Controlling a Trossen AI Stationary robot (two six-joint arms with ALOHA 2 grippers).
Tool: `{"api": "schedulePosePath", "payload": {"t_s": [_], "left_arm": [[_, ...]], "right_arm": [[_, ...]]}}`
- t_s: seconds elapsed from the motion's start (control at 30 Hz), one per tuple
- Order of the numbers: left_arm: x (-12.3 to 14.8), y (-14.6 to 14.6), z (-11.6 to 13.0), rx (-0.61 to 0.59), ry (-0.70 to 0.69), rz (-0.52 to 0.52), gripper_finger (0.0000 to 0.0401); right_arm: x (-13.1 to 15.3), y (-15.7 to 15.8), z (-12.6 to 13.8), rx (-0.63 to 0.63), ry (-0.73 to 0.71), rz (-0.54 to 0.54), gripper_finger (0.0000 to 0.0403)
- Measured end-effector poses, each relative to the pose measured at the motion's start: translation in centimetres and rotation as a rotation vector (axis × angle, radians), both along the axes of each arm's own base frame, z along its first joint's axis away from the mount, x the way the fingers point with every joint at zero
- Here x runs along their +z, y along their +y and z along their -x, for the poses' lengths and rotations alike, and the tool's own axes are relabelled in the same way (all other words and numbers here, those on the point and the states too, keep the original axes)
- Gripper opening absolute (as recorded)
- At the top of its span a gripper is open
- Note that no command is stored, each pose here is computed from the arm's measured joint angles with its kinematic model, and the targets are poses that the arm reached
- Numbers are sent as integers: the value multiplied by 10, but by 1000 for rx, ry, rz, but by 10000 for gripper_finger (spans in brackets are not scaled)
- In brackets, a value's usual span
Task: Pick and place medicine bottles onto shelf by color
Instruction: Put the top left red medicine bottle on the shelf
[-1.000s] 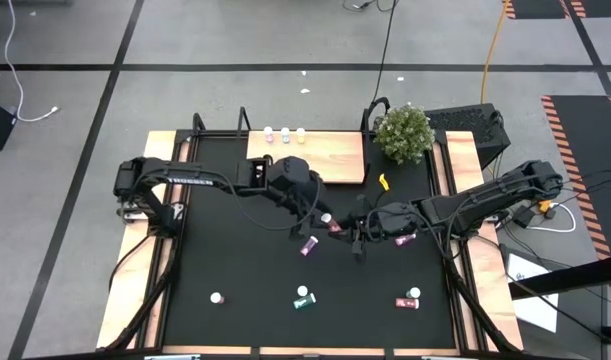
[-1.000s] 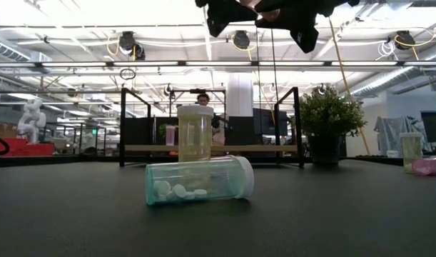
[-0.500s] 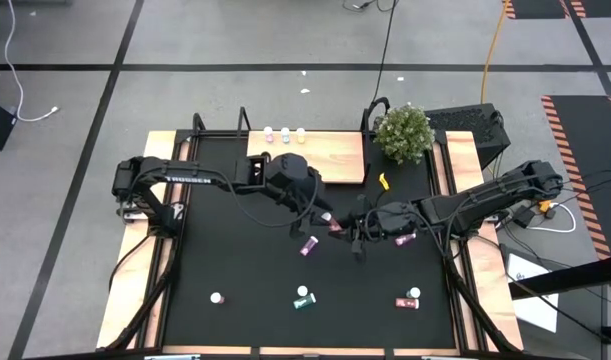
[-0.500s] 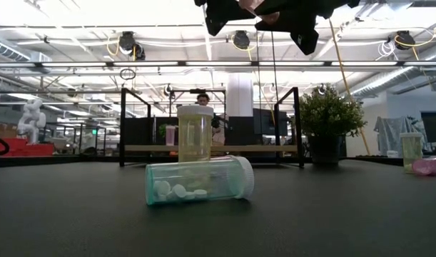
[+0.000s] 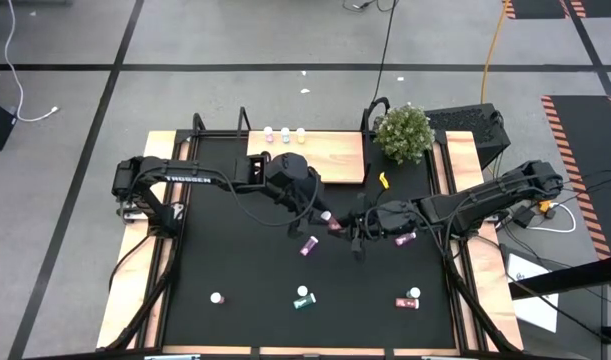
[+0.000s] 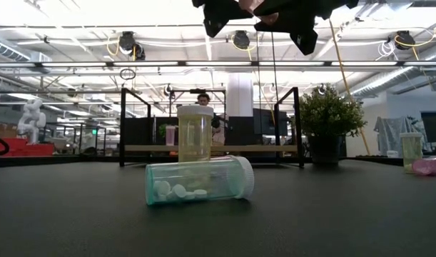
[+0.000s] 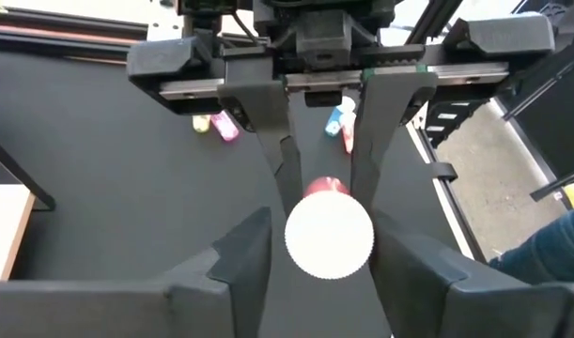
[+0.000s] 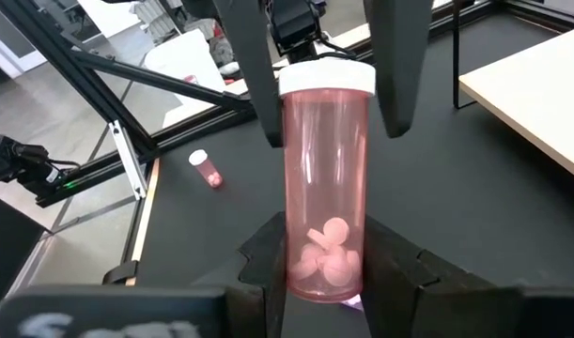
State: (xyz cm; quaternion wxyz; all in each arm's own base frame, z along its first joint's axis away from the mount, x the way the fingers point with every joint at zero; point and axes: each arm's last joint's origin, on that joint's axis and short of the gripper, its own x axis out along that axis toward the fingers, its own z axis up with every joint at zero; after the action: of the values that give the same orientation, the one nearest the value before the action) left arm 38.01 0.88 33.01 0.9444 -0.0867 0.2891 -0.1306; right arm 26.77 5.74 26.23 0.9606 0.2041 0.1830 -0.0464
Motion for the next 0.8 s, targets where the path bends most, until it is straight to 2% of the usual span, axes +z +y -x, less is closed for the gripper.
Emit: {"api": "schedulePosePath", "payload": {"t_s": [0.17, 0.33, 0.53, 0.63, 0.73, 0.8], "left_arm": [[0, 3, 0, 13, 2, 16, 133], [0, 4, 0, 15, 2, 17, 130], [3, 25, 5, 77, 10, 6, 131], [9, 44, 12, 145, 2, -36, 131], [27, 68, 16, 261, -8, -151, 131], [39, 84, 16, 295, 17, -221, 131]], "right_arm": [[0, 0, 0, -3, 0, 0, 98], [0, 0, 0, -9, 4, 3, 103], [-1, -6, 11, -123, 67, 39, 151], [8, -11, 23, -188, 59, 38, 187], [22, -16, 37, -254, 13, 27, 216], [32, -20, 46, -294, -35, 38, 229]]}}
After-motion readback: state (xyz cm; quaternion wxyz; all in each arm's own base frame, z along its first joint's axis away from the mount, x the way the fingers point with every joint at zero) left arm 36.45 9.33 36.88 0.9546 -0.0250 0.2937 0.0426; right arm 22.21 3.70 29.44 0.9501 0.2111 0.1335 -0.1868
